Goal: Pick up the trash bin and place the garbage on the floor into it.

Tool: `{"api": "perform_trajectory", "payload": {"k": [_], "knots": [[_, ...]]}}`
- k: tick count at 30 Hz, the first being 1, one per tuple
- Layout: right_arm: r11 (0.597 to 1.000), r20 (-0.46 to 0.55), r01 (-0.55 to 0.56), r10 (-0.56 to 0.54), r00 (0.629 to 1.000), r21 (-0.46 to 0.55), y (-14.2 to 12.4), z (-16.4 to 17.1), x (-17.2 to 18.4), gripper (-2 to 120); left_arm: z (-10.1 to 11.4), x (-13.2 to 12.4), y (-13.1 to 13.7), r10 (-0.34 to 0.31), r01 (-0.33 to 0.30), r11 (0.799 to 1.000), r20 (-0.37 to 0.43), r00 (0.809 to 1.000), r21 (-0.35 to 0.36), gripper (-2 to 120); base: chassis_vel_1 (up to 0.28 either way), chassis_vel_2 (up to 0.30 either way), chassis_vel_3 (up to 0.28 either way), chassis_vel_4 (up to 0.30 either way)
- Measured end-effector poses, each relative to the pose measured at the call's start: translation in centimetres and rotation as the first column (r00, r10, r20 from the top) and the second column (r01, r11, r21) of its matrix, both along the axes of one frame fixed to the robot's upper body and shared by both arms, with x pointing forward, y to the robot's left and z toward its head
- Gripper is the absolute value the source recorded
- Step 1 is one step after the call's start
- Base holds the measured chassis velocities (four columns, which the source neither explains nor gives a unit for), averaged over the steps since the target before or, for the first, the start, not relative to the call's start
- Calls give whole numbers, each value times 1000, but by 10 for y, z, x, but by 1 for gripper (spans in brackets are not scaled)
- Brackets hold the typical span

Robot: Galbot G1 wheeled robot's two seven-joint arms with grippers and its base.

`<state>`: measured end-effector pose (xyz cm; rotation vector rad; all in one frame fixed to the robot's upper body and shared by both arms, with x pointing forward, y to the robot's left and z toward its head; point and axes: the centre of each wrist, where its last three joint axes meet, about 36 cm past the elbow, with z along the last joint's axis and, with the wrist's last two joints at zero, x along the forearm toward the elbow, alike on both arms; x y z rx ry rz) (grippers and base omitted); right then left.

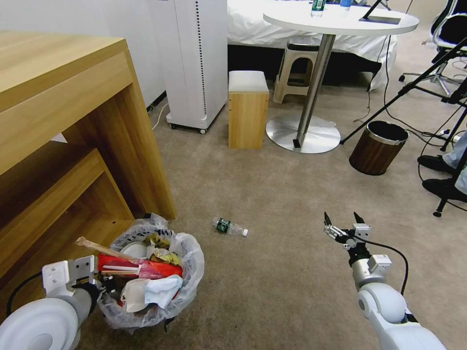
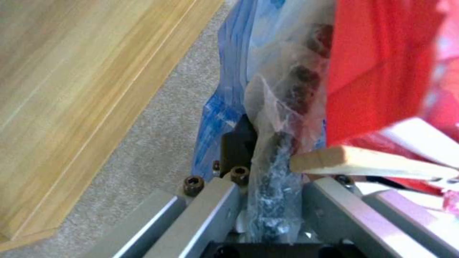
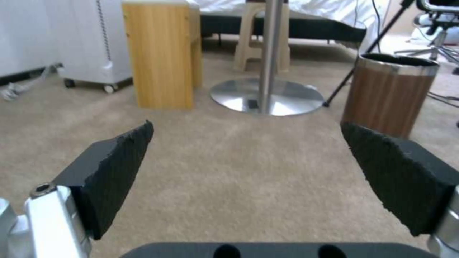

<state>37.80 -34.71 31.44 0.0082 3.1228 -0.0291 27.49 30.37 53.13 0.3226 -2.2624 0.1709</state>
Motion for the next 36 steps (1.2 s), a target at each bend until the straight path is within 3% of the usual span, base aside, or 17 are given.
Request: {"api": "perform_trajectory", "payload": {"k": [8,26,36], "knots": [[997,55,-70,69,996,24,12,8,-2,100,1,-6,-3,18,-18,1000,1,1000,-4,0,0,0,0,0],[992,71,-126,125,990,20,28,-2,-2,100,-5,-15,-11,4,-5,1000,-21,1000,-10,0,0,0,0,0],[990,82,-143,142,986,9,28,-3,-2,100,-8,-17,-15,-7,7,1000,-28,1000,-9,0,-114,114,110,-116]]}}
